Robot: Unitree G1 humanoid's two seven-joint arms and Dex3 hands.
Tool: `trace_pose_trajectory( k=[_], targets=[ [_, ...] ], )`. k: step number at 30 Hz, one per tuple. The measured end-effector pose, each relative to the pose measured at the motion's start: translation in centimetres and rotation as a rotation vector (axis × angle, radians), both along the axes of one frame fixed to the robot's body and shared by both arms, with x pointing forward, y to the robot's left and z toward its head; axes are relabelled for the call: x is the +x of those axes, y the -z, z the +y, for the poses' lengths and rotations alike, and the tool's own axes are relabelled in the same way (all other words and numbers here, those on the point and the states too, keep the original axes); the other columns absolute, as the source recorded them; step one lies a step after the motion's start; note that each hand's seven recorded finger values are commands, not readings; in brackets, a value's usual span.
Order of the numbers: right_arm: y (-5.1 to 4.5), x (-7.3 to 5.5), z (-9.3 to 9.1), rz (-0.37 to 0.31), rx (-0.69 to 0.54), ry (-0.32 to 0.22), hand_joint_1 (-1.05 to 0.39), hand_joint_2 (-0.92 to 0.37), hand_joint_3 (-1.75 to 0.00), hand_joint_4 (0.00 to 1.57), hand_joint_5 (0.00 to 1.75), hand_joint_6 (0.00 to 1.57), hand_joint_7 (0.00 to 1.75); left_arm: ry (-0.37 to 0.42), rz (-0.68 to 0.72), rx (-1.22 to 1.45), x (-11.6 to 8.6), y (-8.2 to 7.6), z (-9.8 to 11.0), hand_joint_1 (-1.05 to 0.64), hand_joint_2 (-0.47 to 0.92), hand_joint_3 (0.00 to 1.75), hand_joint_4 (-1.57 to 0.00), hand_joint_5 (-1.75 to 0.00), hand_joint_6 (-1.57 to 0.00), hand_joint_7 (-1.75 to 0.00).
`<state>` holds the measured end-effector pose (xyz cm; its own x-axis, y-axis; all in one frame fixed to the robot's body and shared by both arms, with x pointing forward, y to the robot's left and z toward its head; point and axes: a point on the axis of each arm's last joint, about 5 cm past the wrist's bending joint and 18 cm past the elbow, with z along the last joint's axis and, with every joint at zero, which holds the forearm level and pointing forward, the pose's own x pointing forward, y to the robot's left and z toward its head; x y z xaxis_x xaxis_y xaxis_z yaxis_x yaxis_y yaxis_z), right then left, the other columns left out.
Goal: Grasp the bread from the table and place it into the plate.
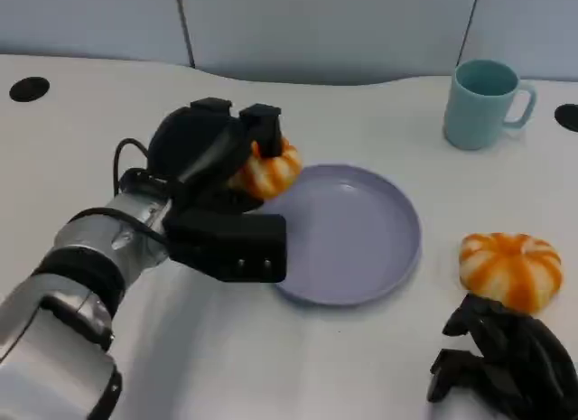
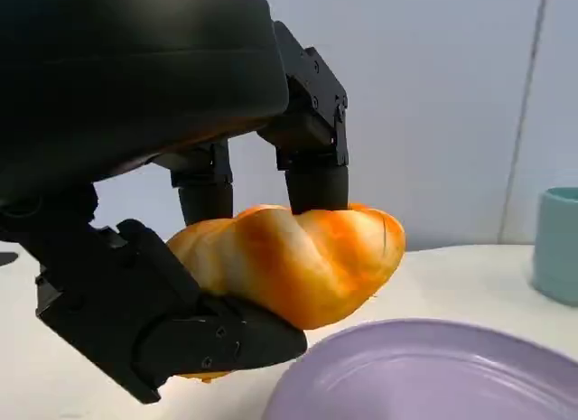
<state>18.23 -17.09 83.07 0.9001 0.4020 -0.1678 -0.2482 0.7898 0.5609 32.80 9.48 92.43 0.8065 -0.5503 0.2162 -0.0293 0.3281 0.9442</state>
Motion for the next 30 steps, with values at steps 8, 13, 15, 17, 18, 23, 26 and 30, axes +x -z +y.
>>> trace_pose_trajectory(
  k=[8,13,15,17,18,23,26,30],
  targets=[
    [0.03,0.0,0.4,-0.002,0.011,-0.003,-0.86,-0.74,0.00,1.41,0.86,1.22,0.86,0.086,0.020,-0.015,-0.7,0.4,-2.6,-0.20,0.55,1.08,-0.92,-1.75,-0.71,-1.75],
    [0.07,0.1,0.8,0.000,0.013,-0.005,-0.86,-0.75,0.00,1.43,0.84,1.22,0.84,0.147,0.043,-0.024,-1.3,0.6,-4.5,-0.25,0.57,1.03,-0.94,-1.75,-0.69,-1.75],
    [0.06,0.1,0.8,-0.004,0.014,-0.005,-0.87,-0.75,0.00,1.43,0.83,1.23,0.83,0.163,0.051,-0.020,-1.5,0.6,-4.9,-0.26,0.60,1.01,-0.95,-1.75,-0.70,-1.75],
    [0.04,0.1,0.9,-0.011,0.013,-0.004,-0.88,-0.76,-0.01,1.44,0.83,1.23,0.83,0.172,0.056,-0.022,-1.6,0.7,-5.3,-0.25,0.61,1.04,-0.98,-1.75,-0.76,-1.75],
    [0.03,0.1,1.0,-0.012,0.008,-0.006,-0.88,-0.75,-0.01,1.43,0.82,1.23,0.83,0.174,0.059,-0.023,-1.6,0.7,-5.4,-0.25,0.59,1.05,-0.98,-1.75,-0.76,-1.72],
    [0.03,0.1,1.3,-0.009,0.000,-0.015,-0.85,-0.75,0.00,1.43,0.82,1.22,0.82,0.186,0.087,0.004,-1.9,0.9,-6.0,-0.26,0.54,1.02,-0.96,-1.75,-0.74,-1.42],
    [0.06,0.1,1.3,-0.008,0.002,-0.017,-0.86,-0.75,0.00,1.44,0.82,1.23,0.81,0.187,0.103,0.017,-2.0,1.0,-6.2,-0.28,0.61,0.92,-0.93,-1.75,-0.78,-1.19],
    [0.00,0.0,1.3,-0.011,0.001,-0.016,-0.87,-0.75,0.00,1.44,0.83,1.24,0.81,0.193,0.129,0.036,-2.1,1.1,-6.4,-0.27,0.60,0.94,-0.95,-1.75,-0.73,-1.43]
  ],
)
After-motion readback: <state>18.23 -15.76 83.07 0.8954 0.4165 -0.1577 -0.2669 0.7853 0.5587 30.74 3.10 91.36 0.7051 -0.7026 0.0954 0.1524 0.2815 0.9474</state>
